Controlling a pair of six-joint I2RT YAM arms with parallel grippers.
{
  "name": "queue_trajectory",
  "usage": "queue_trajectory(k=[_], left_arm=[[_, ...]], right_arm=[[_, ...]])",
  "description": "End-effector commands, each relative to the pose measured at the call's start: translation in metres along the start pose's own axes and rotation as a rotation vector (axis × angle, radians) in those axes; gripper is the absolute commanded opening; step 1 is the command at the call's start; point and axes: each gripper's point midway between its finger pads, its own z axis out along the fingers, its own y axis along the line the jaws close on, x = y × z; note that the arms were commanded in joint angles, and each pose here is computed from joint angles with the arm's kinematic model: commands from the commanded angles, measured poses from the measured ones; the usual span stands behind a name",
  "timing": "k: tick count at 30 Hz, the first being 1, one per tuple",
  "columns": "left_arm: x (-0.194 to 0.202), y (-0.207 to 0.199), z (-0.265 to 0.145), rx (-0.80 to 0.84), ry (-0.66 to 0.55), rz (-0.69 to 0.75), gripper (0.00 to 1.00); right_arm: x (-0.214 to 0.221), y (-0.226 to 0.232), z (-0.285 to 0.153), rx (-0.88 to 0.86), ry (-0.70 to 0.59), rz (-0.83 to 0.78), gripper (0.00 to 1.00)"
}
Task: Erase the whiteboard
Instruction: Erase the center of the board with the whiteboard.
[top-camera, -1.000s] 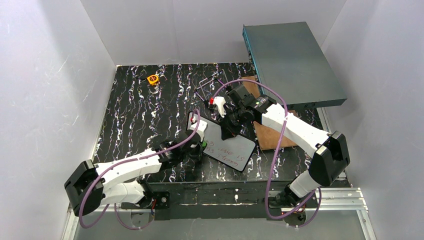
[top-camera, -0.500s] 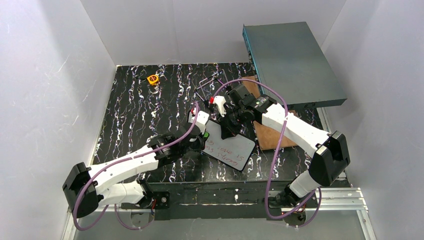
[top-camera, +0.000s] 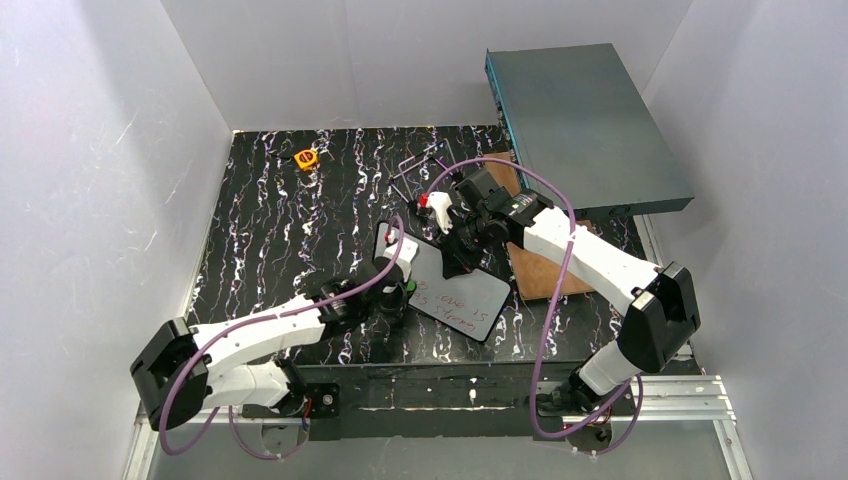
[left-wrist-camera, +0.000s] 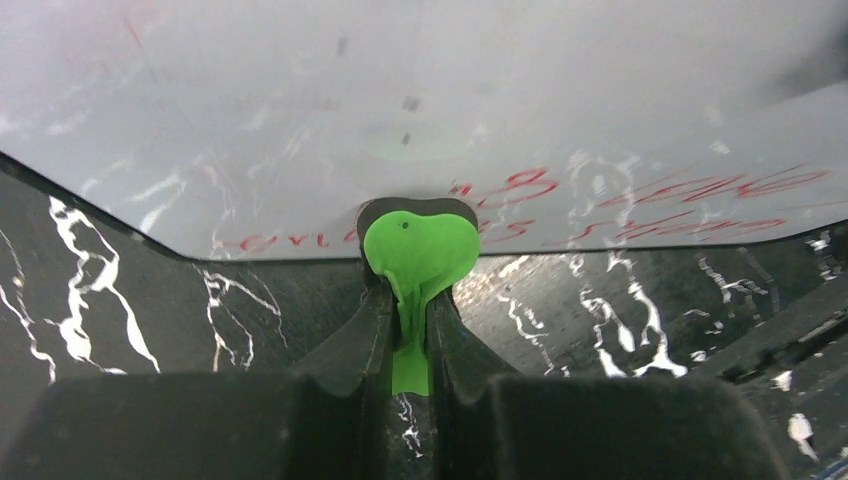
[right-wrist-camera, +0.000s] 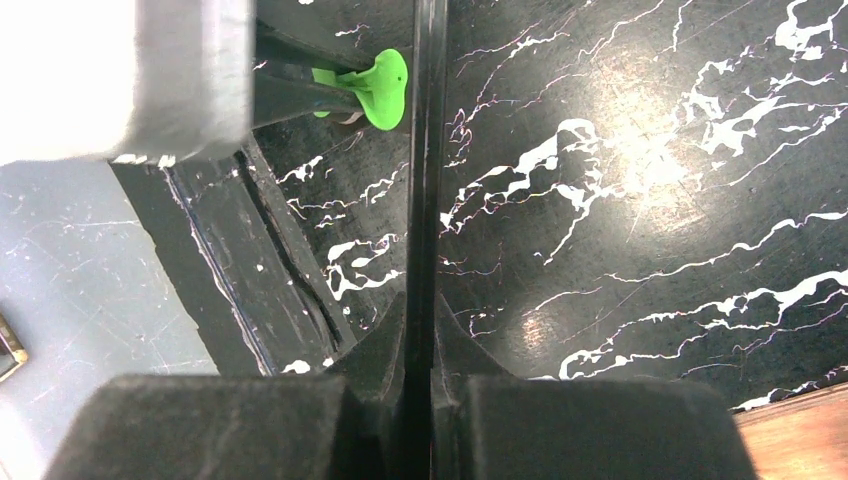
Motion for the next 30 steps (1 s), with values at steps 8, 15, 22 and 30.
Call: queue_trajectory(k=[8,15,22,30], left_arm=[[-0.105,-0.017,-0.036,0.053,-0.248,0.009,0.0],[-0.056,-0.013,-0.018,0.054,-0.151,-0.026,0.0],[-0.007,-0.008,-0.004,0.046,-0.061,-0.062,0.0],[-0.014,-0.013,-0.004,0.064,-0.064,-0.054,0.0]], right_arm=[[-0.014,0.026,-0.002,-0.115,-0.063,-0.087,0.01],[-0.014,0.027,-0.002,-0.116,-0.063,-0.089,0.01],[-0.013,0.026,-0.001,-0.116,-0.059,-0.085,0.01],[-0.013,0.026,-0.001,-0.117,-0.057,-0.085,0.01]])
